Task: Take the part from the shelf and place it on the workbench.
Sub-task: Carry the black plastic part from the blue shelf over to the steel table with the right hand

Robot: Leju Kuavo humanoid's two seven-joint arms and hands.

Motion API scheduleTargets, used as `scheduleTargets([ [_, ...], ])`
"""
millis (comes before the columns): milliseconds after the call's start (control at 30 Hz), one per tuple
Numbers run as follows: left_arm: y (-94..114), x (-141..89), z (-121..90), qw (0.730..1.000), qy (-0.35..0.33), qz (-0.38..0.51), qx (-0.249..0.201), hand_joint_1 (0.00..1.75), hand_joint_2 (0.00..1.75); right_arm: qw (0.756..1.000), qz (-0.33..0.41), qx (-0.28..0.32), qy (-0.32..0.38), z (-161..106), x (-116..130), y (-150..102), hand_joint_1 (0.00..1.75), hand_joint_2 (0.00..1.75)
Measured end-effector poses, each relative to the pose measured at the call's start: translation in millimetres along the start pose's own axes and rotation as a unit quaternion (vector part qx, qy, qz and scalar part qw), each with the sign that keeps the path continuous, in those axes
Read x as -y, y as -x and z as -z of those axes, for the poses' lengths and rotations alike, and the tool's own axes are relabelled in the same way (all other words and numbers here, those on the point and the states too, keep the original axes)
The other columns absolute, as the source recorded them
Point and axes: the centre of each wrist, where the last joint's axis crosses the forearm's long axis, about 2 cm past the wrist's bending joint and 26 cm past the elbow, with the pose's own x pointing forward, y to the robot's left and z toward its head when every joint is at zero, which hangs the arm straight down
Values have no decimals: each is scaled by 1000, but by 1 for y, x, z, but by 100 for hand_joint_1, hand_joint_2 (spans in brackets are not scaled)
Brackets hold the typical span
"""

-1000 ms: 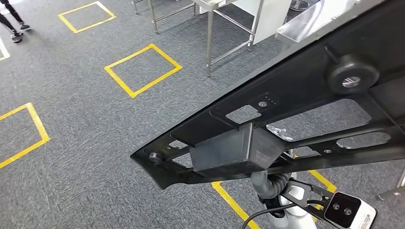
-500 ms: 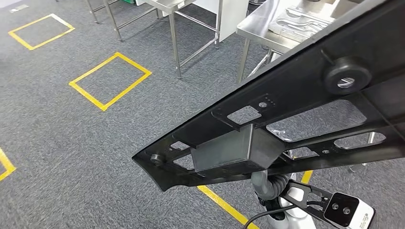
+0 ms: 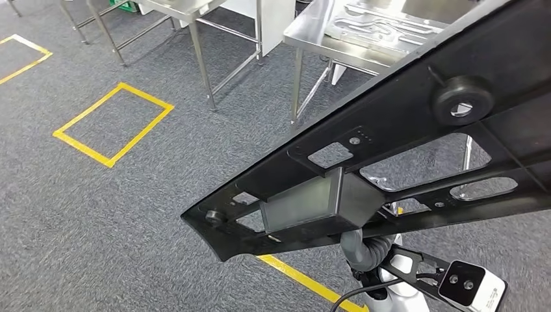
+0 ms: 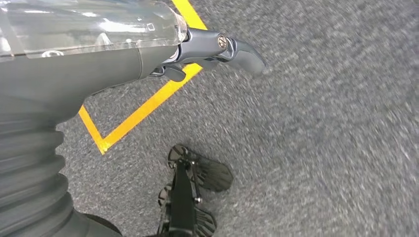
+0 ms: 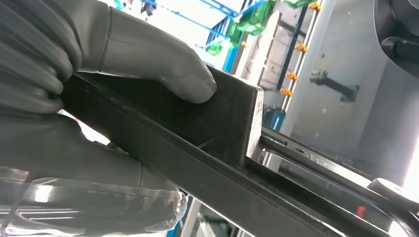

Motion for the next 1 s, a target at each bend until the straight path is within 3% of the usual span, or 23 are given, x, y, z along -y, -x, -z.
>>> scheduleTargets([
  [1000,2,6,-1,1000,20,-6,8,0,175,1000,-1,4,-2,5,1,3,175,175],
])
